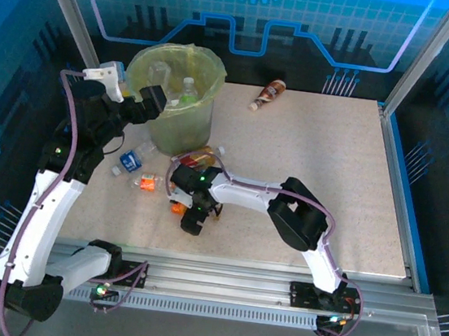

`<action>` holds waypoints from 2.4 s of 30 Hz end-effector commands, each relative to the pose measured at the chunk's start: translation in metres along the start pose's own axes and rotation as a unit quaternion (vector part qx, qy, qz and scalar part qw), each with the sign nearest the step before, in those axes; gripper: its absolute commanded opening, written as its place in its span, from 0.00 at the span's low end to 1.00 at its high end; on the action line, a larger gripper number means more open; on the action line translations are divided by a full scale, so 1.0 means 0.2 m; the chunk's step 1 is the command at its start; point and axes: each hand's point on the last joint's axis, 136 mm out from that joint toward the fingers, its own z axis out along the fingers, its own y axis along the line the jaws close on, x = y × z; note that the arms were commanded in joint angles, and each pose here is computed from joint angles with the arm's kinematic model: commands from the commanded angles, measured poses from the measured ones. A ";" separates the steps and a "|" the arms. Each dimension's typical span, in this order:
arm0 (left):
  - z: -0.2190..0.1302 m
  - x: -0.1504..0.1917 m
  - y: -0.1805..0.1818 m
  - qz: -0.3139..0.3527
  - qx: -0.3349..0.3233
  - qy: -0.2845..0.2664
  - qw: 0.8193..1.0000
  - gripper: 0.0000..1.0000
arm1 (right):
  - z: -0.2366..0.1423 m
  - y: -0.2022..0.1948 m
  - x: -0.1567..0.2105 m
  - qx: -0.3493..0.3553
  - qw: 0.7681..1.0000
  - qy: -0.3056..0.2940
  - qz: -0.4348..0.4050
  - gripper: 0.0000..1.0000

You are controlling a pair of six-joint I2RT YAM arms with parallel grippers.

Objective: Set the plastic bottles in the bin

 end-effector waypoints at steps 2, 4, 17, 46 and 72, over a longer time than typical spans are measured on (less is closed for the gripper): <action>0.00 -0.04 -0.01 -0.007 0.009 -0.016 1.000 0.99 | -0.03 0.01 0.09 -0.016 1.000 0.012 0.013 0.92; 0.01 -0.04 -0.01 -0.007 0.009 -0.016 1.000 0.99 | -0.03 0.01 0.09 -0.014 1.000 0.008 0.015 0.88; 0.02 -0.04 -0.02 -0.008 0.013 -0.012 1.000 0.99 | -0.24 -0.02 0.00 0.005 0.998 -0.061 0.023 0.42; 0.08 0.22 -0.62 -0.070 0.339 0.137 0.928 0.99 | -1.36 -0.53 0.30 0.050 0.854 -0.450 0.256 0.35; -0.05 0.61 -1.27 0.013 0.551 0.250 0.796 0.99 | -1.66 -0.43 0.29 0.015 0.803 -0.548 0.235 0.36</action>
